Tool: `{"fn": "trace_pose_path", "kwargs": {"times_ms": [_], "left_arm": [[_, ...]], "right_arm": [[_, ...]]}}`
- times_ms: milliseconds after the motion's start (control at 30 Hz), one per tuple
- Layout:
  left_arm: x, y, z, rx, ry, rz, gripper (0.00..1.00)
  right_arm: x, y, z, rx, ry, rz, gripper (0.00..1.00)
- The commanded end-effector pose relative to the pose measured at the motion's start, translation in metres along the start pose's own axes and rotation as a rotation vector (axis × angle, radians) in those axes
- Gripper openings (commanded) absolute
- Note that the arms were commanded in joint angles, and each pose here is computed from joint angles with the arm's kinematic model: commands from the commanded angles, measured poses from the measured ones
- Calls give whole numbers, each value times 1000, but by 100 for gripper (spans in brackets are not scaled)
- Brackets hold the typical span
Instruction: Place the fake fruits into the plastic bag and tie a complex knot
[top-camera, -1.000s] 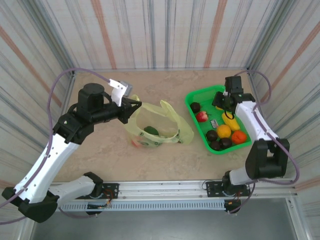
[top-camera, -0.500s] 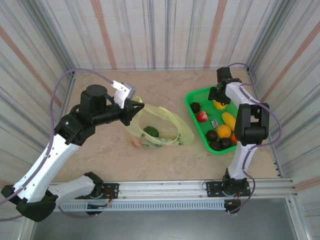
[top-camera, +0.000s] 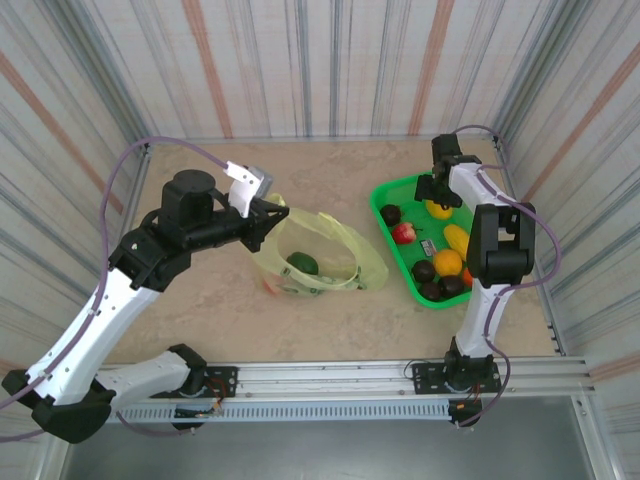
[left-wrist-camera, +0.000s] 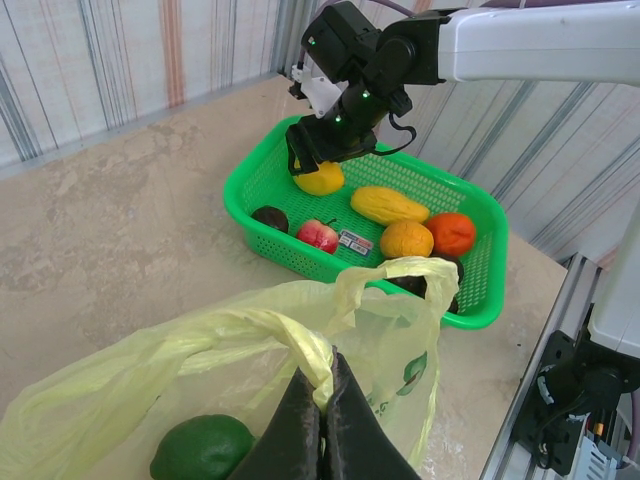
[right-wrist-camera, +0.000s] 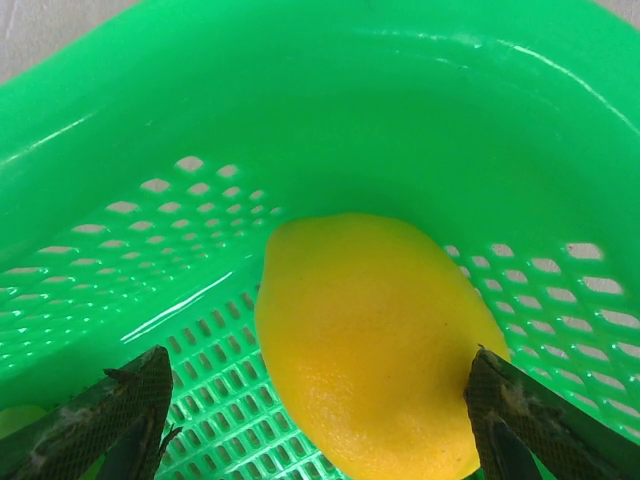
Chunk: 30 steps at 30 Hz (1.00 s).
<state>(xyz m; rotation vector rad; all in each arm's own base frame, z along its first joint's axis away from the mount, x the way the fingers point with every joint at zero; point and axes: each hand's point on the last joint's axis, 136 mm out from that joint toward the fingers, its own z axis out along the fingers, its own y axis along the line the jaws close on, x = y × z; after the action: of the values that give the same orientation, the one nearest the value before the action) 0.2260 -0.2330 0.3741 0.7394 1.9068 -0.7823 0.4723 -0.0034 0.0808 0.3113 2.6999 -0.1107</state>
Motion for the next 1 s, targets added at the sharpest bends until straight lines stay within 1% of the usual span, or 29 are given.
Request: {"fn": "trace_pose_path", "kwargs": {"times_ms": [0, 67, 167, 233, 300, 433, 500, 533, 600, 800, 900, 967], "left_arm": [[-8, -4, -6, 2, -23, 30, 0], [-9, -4, -7, 0, -25, 31, 0], [-9, -3, -10, -11, -36, 34, 0], [-9, -2, -10, -14, -38, 37, 0], [-9, -3, -10, -10, -39, 36, 0], [-9, -5, -11, -2, -41, 37, 0], [-9, -5, -12, -2, -41, 37, 0], [-9, -6, -12, -1, -40, 38, 0], [-9, -7, -13, 3, -39, 37, 0], [-9, -5, -14, -7, -39, 42, 0], [-9, -5, -13, -6, -37, 43, 0], [-9, -5, -12, -6, -33, 45, 0]], "right_arm": [[19, 2, 6, -12, 79, -26, 78], [16, 8, -9, -46, 73, -4, 76], [13, 17, -40, -94, 11, 17, 76], [13, 16, -54, -93, -26, 8, 77], [15, 9, -57, -58, -27, -6, 77], [20, 2, -39, -2, 15, -47, 83], [18, -2, -29, 43, 31, -70, 91], [17, -5, -24, 66, 40, -79, 92], [16, -7, -15, 97, 61, -102, 93], [21, -6, 8, 116, 112, -152, 94], [17, -1, 17, 94, 113, -173, 93], [14, 5, 20, 62, 111, -175, 89]]}}
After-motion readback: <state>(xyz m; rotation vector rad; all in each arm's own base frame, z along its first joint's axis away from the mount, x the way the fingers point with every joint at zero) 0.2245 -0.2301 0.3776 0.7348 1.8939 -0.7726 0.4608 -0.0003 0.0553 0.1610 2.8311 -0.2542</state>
